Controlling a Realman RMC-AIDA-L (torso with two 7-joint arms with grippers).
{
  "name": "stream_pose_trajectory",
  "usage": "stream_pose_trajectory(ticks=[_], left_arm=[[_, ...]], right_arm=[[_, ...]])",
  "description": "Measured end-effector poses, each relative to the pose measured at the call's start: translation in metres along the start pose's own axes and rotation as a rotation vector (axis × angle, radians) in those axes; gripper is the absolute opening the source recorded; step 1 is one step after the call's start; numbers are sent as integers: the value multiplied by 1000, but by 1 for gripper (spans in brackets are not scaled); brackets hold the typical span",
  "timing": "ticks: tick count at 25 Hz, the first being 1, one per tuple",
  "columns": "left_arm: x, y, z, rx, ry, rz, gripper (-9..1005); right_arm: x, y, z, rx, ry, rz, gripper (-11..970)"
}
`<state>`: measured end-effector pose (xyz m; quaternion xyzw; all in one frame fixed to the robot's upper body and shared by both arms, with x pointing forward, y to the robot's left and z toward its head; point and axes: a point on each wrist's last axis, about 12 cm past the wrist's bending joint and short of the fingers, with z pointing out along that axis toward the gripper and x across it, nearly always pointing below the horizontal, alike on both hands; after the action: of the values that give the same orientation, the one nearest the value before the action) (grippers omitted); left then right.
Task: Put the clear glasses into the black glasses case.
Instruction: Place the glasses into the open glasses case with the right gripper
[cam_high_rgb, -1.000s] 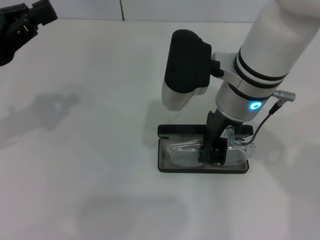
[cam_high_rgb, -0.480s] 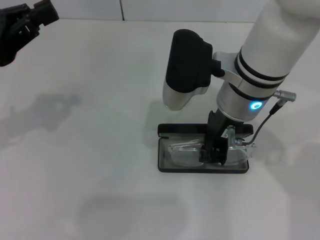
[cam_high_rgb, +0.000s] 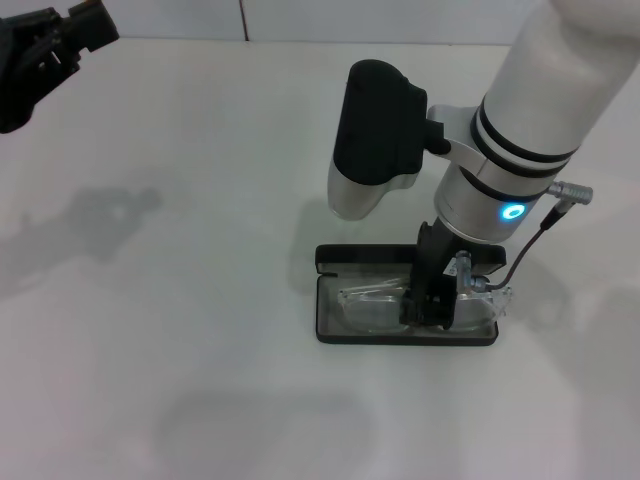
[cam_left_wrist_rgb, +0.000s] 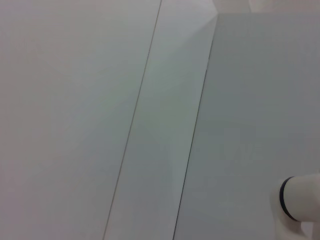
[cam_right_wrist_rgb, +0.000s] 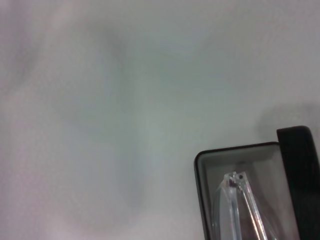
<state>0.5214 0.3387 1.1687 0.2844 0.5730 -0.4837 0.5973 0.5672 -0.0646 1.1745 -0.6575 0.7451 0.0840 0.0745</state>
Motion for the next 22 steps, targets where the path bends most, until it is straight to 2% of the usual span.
stream_pose_trajectory(ticks=[7,13,18,22], left_arm=[[0,0,0,0,1,0,79],[0,0,0,-1,2,-1,79],[1,-1,-1,-3,2,-3,80],[2,-1,-1,-4,2,-5,80]], right_arm=[[0,0,0,1,-1,-2,113],[0,0,0,0,-3,-2,225],[-2,1,-1,4,-8,-9,276],[-3,3,-4,3,-19,-18,276]])
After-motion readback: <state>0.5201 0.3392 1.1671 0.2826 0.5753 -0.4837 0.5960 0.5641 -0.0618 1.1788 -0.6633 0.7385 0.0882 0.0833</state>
